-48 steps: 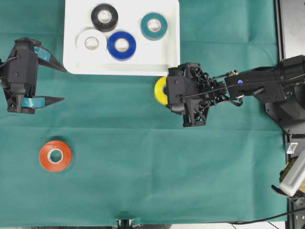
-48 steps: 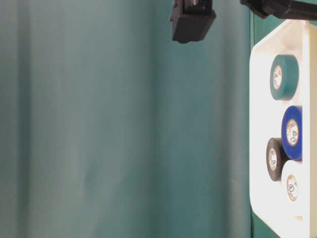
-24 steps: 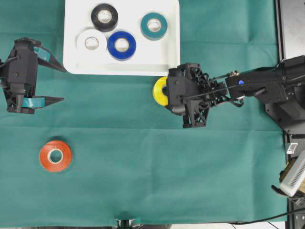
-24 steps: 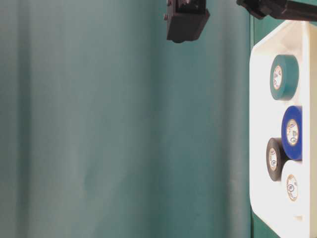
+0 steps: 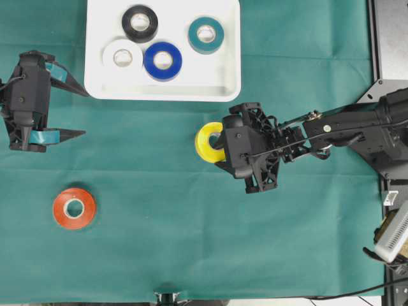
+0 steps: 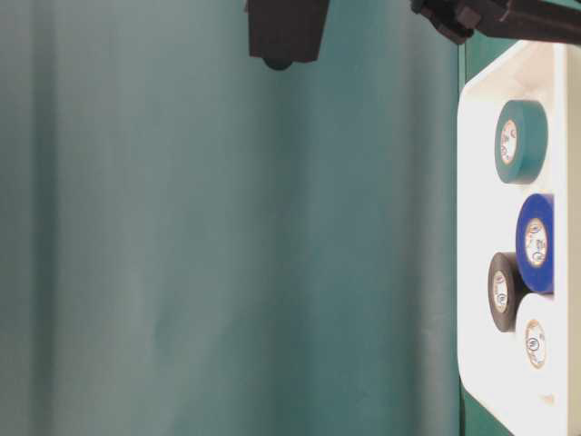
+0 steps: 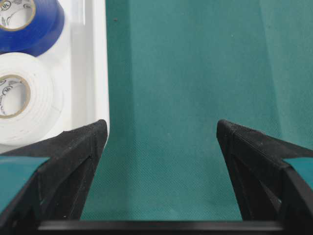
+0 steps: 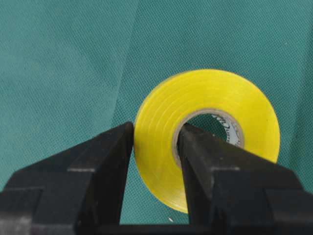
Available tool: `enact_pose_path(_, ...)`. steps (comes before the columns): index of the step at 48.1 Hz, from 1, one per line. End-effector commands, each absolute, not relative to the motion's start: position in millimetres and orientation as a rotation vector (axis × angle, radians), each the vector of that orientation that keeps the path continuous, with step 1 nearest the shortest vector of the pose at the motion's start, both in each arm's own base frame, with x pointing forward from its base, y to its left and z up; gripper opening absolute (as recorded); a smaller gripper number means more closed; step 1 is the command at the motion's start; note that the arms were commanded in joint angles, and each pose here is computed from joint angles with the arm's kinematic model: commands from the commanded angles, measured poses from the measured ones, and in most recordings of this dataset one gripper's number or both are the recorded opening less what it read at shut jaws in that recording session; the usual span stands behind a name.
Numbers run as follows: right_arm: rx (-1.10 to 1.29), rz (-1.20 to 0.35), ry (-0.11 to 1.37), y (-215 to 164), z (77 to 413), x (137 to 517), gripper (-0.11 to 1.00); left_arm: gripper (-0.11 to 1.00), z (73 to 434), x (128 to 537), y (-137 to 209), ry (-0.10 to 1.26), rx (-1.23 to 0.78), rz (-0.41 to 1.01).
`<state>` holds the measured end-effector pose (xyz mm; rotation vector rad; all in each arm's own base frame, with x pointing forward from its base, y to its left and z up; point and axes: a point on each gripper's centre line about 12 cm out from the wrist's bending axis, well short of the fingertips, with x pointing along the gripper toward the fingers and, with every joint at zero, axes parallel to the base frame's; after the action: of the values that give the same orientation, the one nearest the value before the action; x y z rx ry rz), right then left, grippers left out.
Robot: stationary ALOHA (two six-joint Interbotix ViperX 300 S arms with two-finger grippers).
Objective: Put the tape alternately from left to right into the white case.
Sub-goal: 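Lift the yellow roll and carry it into the tray's right side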
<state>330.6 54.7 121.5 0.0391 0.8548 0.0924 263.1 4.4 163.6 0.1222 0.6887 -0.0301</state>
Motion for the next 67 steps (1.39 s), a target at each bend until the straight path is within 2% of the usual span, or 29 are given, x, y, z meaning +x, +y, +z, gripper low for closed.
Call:
enact_pose_path(1, 0.041, 0.094, 0.814, 55, 136, 336, 0.03, 0.98, 171, 266, 4, 0.660, 0.122, -0.029)
enact_pose_path(18, 0.029, 0.069, 0.836, 53, 143, 342, 0.03, 0.98, 171, 266, 4, 0.657, 0.121, -0.028)
enact_pose_path(44, 0.005, -0.009, 0.865, 45, 180, 346, 0.03, 0.98, 173, 265, 4, 0.652, 0.121, -0.028)
enact_pose_path(67, -0.022, -0.042, 0.883, 35, 183, 347, 0.03, 0.98, 173, 265, 4, 0.652, 0.119, -0.027)
